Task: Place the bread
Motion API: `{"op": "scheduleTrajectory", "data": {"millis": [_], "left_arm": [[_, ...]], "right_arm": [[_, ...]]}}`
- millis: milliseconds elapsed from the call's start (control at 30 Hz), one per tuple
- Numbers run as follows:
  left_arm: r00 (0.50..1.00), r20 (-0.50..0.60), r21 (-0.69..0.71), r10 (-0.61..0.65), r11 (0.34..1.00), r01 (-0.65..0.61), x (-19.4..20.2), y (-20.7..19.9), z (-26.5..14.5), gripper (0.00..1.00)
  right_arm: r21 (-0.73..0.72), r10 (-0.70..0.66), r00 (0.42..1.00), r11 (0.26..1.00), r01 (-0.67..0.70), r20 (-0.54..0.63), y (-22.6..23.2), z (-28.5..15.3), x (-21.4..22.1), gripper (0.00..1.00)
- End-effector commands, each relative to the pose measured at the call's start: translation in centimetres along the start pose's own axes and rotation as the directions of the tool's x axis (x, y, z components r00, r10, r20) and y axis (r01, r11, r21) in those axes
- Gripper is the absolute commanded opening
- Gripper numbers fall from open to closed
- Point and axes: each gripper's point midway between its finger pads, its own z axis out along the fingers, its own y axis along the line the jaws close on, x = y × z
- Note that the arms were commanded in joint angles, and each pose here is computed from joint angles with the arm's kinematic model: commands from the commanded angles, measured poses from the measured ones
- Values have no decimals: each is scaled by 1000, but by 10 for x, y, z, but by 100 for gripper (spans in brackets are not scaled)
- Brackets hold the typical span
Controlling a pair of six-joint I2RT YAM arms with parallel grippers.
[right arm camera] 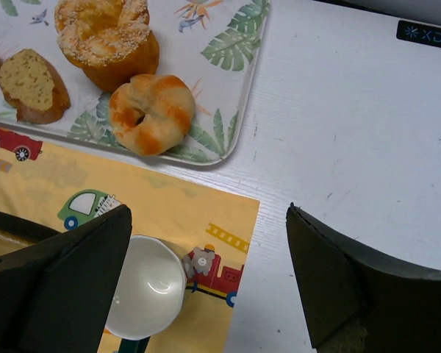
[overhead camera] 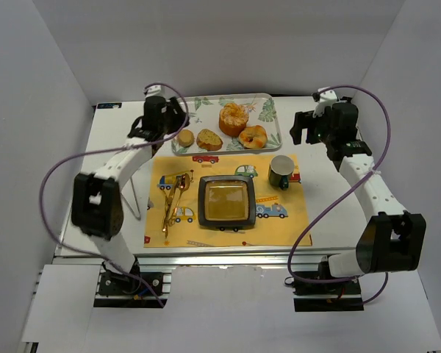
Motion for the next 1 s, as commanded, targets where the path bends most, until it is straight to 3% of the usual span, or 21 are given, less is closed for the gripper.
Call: {"op": "scheduleTrajectory", "data": {"millis": [0, 33, 67, 100, 133, 167, 233, 267, 333, 400, 433, 467, 533, 633, 800, 867, 967], "left_arm": [[998, 62, -63, 29, 998, -25, -16, 21, -73, 60], [998, 64, -101, 17, 995, -10, -12, 37, -85, 19], [995, 100, -103, 5, 995, 5, -20, 40, -109, 1], [999, 43, -156, -1, 988, 8, 10, 64, -118, 0], [998, 60, -200, -20, 979, 31, 12, 81, -129, 0], [997, 69, -228, -31, 973, 46, 17, 92, -140, 0], [994, 88, -305, -69, 948, 93, 30, 123, -169, 0], [992, 95, -344, -86, 932, 114, 34, 137, -178, 13], [986, 99, -408, -134, 898, 163, 46, 163, -197, 52], [986, 76, -444, -148, 880, 167, 57, 175, -204, 80], [989, 54, -457, -138, 877, 147, 62, 179, -205, 85], [988, 49, -485, -143, 862, 149, 62, 190, -208, 88], [992, -13, -521, -125, 848, 100, 69, 202, -209, 93], [986, -127, -549, -109, 836, 21, 83, 217, -197, 92], [974, -226, -523, -31, 847, -95, 86, 227, -172, 92], [938, -346, -518, -1, 834, -190, 99, 240, -155, 90], [923, -385, -527, -6, 822, -214, 113, 250, -147, 85]], "right_arm": [[-109, -158, 982, 980, 169, 108, 15, -11, -23, 88], [-309, -218, 964, 916, 255, 150, 50, -18, -11, 83], [-388, -273, 942, 861, 331, 197, 65, -27, -8, 61], [-451, -356, 897, 776, 440, 264, 77, -32, 2, 38], [-579, -329, 884, 668, 467, 333, 105, -47, 9, 16], [-628, -312, 877, 612, 480, 366, 117, -54, 11, 0], [-693, -279, 870, 527, 492, 406, 138, -62, 7, 0], [-738, -269, 900, 515, 435, 343, 143, -56, 20, 30], [-764, -302, 895, 471, 440, 330, 158, -53, 19, 63], [-795, -300, 914, 466, 389, 271, 168, -46, 31, 78], [-782, -311, 915, 490, 385, 256, 166, -41, 33, 84], [-778, -302, 921, 506, 372, 245, 166, -37, 33, 89], [-763, -302, 926, 536, 362, 227, 164, -32, 33, 89], [-748, -305, 930, 563, 351, 207, 160, -25, 32, 89], [-735, -312, 930, 582, 348, 193, 157, -27, 38, 89], [-726, -322, 926, 588, 357, 195, 155, -28, 40, 89], [-704, -334, 922, 606, 370, 197, 148, -28, 39, 89]]}}
